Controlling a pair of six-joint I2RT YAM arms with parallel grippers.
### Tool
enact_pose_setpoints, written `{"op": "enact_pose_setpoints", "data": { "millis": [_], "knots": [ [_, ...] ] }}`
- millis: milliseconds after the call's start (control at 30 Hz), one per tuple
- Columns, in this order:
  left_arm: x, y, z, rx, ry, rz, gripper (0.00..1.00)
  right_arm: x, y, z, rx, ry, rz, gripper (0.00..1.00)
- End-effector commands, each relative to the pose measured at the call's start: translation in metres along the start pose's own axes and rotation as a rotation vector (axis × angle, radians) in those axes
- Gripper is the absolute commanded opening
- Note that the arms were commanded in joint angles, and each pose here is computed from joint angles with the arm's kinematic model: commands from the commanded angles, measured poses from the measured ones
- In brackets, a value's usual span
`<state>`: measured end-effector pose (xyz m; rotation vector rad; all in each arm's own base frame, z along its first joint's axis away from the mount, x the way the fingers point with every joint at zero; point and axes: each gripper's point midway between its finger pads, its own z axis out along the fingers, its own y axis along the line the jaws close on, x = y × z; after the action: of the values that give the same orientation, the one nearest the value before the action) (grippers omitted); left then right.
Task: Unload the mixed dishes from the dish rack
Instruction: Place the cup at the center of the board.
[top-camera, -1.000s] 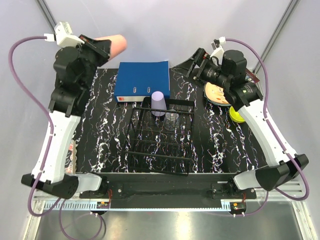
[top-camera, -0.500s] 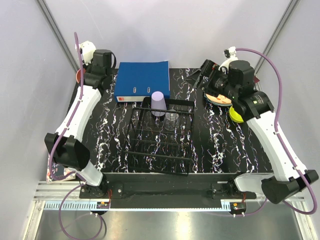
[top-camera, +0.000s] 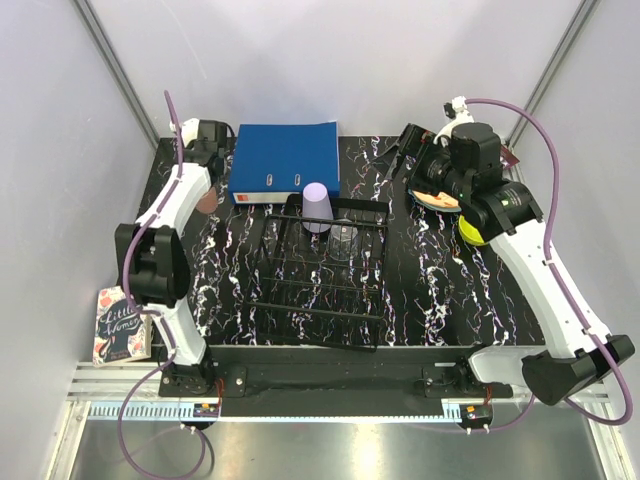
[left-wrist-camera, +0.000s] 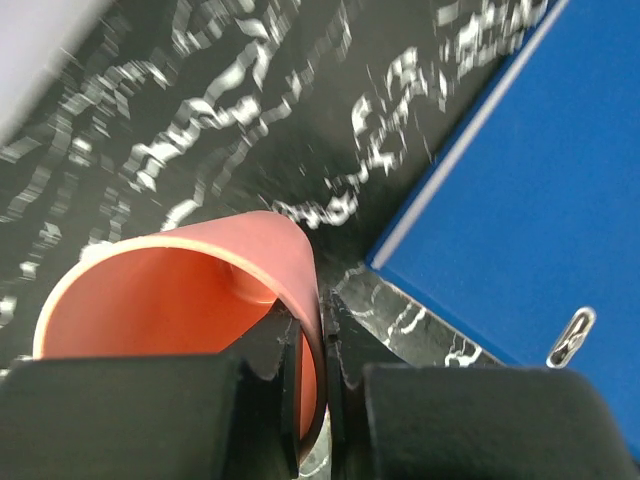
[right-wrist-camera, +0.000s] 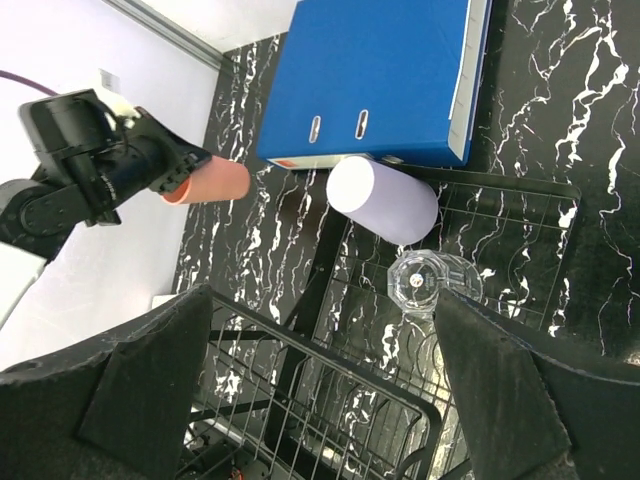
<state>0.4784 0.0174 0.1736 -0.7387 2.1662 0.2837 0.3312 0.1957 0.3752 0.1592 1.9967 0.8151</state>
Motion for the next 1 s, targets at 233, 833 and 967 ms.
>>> {"op": "enact_pose_setpoints", "data": {
  "millis": [233,833,967],
  "knots": [
    [0.02,-0.008,0.025,0.024,0.096,-0.07,0.0,-0.003,-0.002,0.019,0.02,0.008,-0.021,1.0],
    [0.01,-0.002,0.024,-0.014,0.086,-0.117,0.67,0.001,-0.002,0.045,0.024,0.051,-0.011,1.0],
    [-0.051,-0.012,-0.015,0.053,-0.031,-0.222,0.99,-0.002,0.001,0.05,0.02,0.056,-0.005,1.0]
  ]
}}
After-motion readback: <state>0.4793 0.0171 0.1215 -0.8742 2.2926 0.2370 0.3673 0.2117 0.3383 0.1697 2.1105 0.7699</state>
